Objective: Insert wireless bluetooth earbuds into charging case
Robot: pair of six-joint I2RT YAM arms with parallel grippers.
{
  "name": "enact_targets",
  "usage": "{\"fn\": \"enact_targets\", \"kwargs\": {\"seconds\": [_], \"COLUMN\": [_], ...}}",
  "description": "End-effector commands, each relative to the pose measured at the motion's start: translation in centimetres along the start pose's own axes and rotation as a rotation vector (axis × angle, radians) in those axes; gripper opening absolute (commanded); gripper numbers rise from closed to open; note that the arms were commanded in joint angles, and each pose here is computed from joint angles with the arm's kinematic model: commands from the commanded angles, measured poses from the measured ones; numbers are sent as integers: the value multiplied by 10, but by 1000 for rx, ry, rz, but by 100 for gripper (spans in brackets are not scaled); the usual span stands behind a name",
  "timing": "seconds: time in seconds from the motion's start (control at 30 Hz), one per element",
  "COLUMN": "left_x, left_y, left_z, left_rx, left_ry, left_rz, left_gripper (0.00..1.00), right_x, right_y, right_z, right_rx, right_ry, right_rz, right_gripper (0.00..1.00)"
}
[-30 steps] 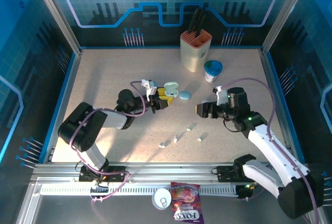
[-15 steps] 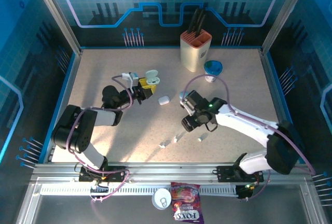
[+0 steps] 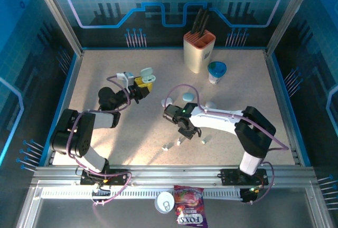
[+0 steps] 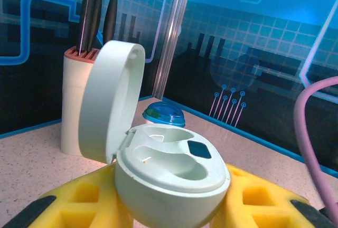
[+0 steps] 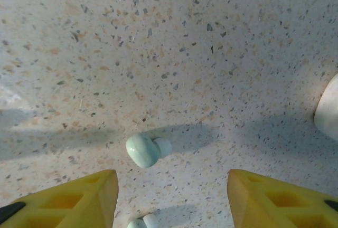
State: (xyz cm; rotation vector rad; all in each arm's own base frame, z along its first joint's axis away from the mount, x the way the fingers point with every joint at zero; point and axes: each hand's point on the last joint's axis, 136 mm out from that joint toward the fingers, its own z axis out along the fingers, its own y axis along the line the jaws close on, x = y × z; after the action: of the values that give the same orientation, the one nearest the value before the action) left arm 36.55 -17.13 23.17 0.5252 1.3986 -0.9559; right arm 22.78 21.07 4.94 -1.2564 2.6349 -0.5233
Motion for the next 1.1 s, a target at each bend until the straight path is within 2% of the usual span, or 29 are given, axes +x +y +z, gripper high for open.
{"fn": "enact_targets", "kwargs": {"seconds": [0.0, 0.33, 0.5, 1.07], "left_x": [-14, -15, -15, -13], "left_y": [2, 2, 3, 2], "left_z": [-2, -3, -3, -2], "left_rx": [-13, -25, -24, -8], "left_ry": [-39, -46, -44, -36], "left_rz": [8, 13, 9, -2], "left_gripper": [29, 29, 29, 29], "right_x": [-3, -4, -4, -2], "right_y": [-2, 9, 6, -2], "right_z": [2, 19, 24, 27], "right_rx": [38, 13, 25, 37], "right_ry": [31, 78, 89, 96], "right_rz": [-50, -105, -94, -61], "right_gripper": [56, 50, 42, 27]}}
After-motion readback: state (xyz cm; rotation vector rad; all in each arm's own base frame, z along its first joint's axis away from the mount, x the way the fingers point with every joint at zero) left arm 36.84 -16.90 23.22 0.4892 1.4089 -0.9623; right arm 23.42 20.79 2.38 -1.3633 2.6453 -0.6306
